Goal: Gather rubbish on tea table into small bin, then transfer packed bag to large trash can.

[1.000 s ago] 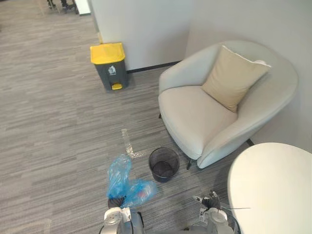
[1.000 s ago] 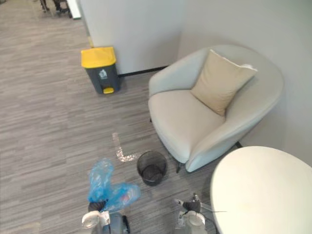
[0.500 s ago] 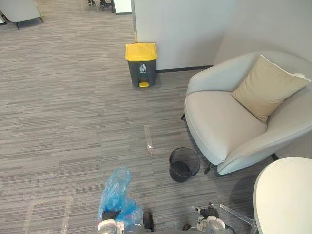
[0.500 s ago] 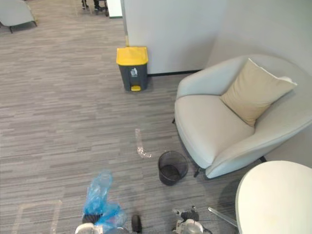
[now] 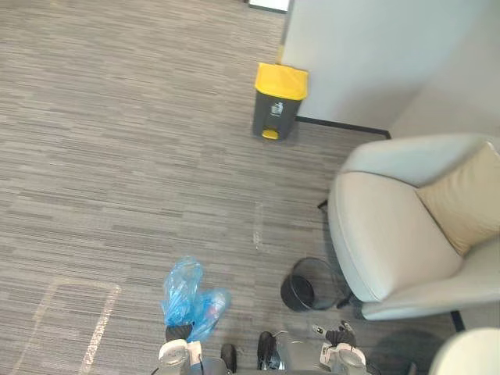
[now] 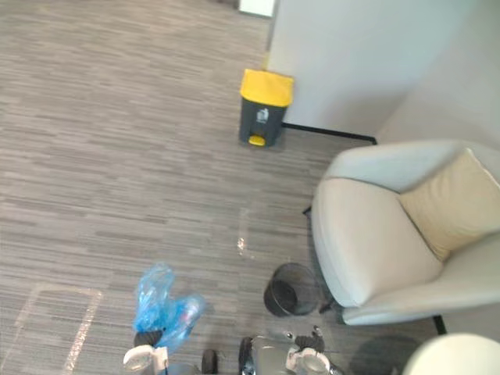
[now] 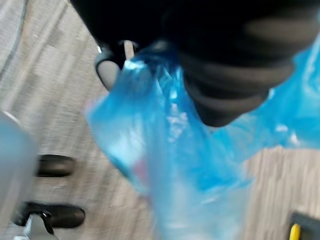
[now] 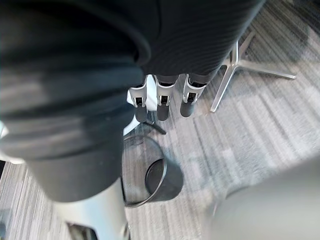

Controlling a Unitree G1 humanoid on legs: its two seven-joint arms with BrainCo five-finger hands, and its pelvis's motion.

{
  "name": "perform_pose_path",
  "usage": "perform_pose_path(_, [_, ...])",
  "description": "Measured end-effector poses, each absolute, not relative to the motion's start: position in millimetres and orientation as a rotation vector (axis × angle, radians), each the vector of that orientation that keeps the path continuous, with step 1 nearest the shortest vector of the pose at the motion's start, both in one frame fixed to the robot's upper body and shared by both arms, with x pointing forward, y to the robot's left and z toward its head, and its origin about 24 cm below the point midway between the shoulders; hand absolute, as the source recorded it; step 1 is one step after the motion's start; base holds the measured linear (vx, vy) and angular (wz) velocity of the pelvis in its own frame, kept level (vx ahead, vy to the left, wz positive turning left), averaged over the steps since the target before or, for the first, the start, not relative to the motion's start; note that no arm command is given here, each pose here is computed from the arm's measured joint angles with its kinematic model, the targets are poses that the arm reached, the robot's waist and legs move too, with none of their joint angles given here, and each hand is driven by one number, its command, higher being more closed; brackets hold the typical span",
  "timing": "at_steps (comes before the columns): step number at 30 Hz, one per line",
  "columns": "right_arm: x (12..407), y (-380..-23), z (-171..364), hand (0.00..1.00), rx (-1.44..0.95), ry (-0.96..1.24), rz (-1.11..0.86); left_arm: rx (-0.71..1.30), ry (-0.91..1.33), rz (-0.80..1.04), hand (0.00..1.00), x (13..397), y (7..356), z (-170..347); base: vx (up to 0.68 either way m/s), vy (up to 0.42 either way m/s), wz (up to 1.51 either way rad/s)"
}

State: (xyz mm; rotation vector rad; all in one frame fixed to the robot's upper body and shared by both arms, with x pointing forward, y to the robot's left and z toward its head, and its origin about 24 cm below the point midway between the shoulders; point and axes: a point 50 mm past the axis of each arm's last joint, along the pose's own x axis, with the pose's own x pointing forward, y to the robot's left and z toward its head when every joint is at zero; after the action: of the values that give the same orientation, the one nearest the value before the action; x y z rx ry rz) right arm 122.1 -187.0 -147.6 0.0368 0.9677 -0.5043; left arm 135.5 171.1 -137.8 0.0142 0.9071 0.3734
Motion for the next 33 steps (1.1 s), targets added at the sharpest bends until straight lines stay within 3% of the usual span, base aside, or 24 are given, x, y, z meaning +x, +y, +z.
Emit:
perform_pose_path(10, [149,-177,-140,0.00,0.058,0.916,-0.456,-0.007,0.847,0.390,1.00,147,173,-130,0.52,0.083,-0.22])
perform_pose_path(21, [144,-174,-140,0.00,0.056,0.921,-0.444,0.007,0.852,0.368,1.00,153,170,-130,0.37,0.253,-0.53])
perform_pose_path(33, [145,-185,-142,0.00,0.012,0.938,-0.455,0.010,0.942,0.325,1.00,140,158,-142,0.43,-0.087,0.01])
